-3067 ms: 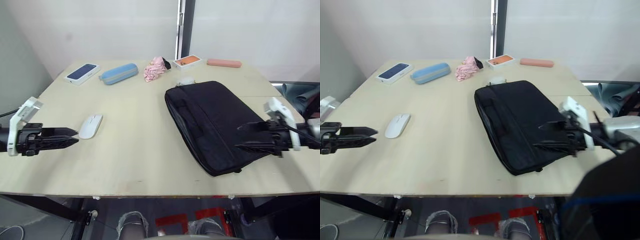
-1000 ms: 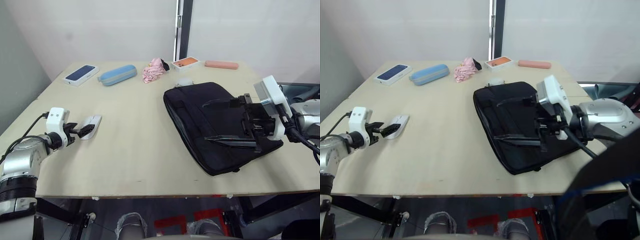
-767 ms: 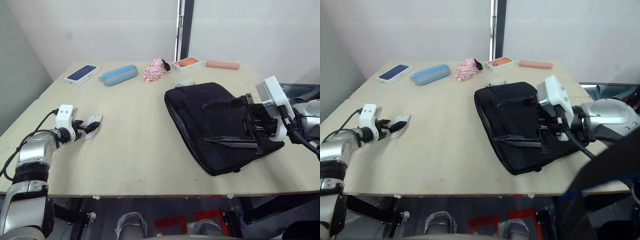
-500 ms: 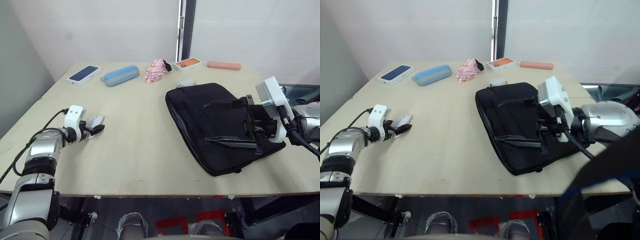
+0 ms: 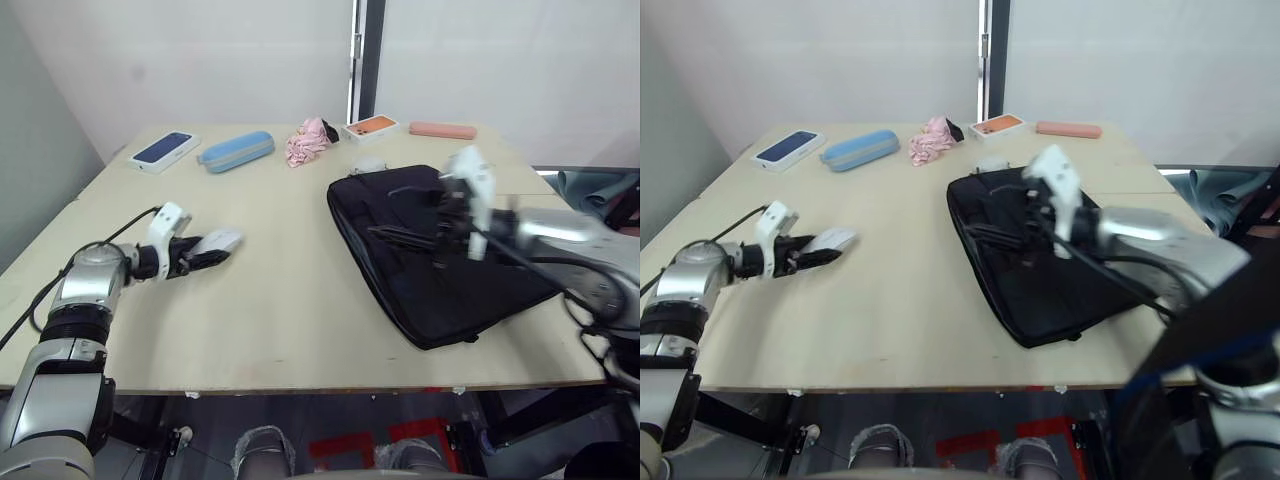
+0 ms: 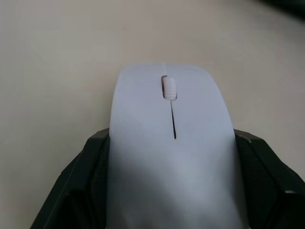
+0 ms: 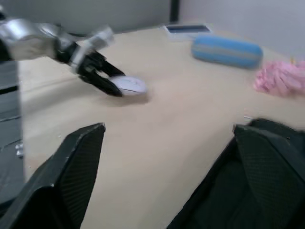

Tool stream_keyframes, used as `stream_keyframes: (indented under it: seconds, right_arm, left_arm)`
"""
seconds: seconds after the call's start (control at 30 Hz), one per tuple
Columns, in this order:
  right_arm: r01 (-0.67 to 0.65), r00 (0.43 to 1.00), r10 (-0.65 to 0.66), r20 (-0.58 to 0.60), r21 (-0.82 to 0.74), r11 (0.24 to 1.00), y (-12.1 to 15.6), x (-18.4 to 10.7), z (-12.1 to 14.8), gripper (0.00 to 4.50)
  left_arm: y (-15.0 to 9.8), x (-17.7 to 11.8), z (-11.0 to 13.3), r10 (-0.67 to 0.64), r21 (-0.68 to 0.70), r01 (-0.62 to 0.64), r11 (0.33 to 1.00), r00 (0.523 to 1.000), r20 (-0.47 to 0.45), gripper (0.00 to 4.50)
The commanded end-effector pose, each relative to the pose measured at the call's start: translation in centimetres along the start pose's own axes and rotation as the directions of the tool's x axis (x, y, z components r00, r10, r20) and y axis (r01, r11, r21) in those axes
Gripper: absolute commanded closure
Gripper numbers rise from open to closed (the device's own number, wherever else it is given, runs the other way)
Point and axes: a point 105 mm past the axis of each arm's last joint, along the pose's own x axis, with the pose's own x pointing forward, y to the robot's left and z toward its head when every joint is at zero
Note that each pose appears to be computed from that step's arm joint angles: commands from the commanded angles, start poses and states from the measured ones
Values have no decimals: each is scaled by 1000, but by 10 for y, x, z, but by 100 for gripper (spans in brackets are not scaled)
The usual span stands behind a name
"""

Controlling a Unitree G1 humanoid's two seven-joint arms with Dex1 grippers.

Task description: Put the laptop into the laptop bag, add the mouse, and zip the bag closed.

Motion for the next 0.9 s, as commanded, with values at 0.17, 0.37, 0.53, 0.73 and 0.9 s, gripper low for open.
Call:
stream_keyframes:
  seconds: [0.17, 0.37, 0.53, 0.73, 0.9]
  right_arm:
    - [293, 950, -294, -103, -18, 956, -14, 37, -20, 0]
    - [332, 927, -337, -166, -60, 942, -1, 61, -39, 0]
    - [350, 895, -382, -231, -169, 921, -3, 71, -63, 0]
    - [375, 862, -438, -255, -262, 889, -19, 69, -79, 54]
    - [374, 866, -433, -248, -253, 892, -22, 73, -81, 216]
  left_arm:
    - [-51, 7, 34, -338, 231, 348, 908, 937, -85, 163]
    - [-73, 11, 48, -435, 307, 445, 841, 894, -105, 163]
    - [-78, 5, 55, -457, 334, 474, 814, 879, -135, 163]
    - [-78, -1, 60, -451, 352, 468, 811, 882, -134, 163]
    - [-80, -2, 59, -442, 353, 457, 816, 888, -127, 163]
